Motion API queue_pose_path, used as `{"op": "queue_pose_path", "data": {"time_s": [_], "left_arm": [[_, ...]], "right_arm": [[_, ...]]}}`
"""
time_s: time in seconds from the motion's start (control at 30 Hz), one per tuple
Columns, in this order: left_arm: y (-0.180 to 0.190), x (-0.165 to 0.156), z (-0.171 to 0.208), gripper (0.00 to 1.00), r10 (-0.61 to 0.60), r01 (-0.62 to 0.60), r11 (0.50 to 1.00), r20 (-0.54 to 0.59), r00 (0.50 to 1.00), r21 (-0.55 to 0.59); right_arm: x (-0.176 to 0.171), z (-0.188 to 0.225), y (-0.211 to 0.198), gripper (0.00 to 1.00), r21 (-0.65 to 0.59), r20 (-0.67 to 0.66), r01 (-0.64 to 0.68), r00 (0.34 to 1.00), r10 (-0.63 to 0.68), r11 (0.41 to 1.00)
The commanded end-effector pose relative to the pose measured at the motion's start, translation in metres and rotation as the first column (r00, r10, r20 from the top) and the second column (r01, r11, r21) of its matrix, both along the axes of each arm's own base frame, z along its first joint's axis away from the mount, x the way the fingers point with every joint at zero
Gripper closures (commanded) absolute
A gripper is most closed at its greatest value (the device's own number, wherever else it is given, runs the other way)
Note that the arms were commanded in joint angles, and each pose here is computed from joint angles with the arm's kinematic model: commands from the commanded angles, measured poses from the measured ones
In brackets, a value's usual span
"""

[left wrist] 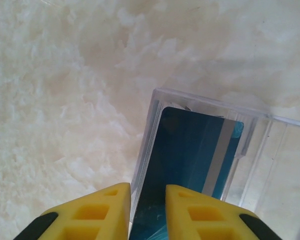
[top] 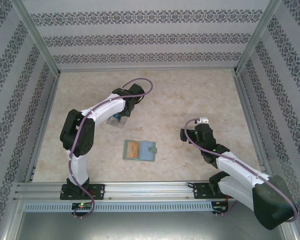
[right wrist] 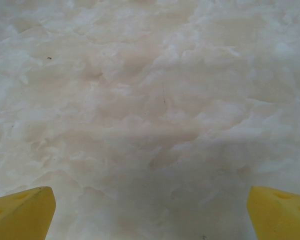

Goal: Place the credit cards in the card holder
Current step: Pick up the credit card from the storage box.

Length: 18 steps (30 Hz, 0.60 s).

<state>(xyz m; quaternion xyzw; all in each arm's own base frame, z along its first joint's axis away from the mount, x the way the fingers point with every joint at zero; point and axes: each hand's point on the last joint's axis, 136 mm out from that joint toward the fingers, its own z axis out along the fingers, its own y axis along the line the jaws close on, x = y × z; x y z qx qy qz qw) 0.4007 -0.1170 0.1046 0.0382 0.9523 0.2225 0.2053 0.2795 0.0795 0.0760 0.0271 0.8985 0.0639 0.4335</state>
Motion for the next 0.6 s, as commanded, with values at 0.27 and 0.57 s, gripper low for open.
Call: {"op": "queue_pose_path", "data": {"time_s": [0.27, 0.57], "left_arm": [[0.0, -0.013, -0.014, 0.76, 0.025, -0.033, 0.992, -0.064, 0.998, -0.126], [0.003, -0.014, 0.004, 1.0, 0.034, -0.037, 0.988, -0.023, 0.999, -0.149]], "right_arm": [[0.006, 0.003, 0.001, 0.02, 0.019, -0.007, 0.006, 1.0, -0.005, 1.0], [0.007, 0.006, 0.0, 0.02, 0.024, 0.004, 0.015, 1.0, -0.015, 1.0]]}}
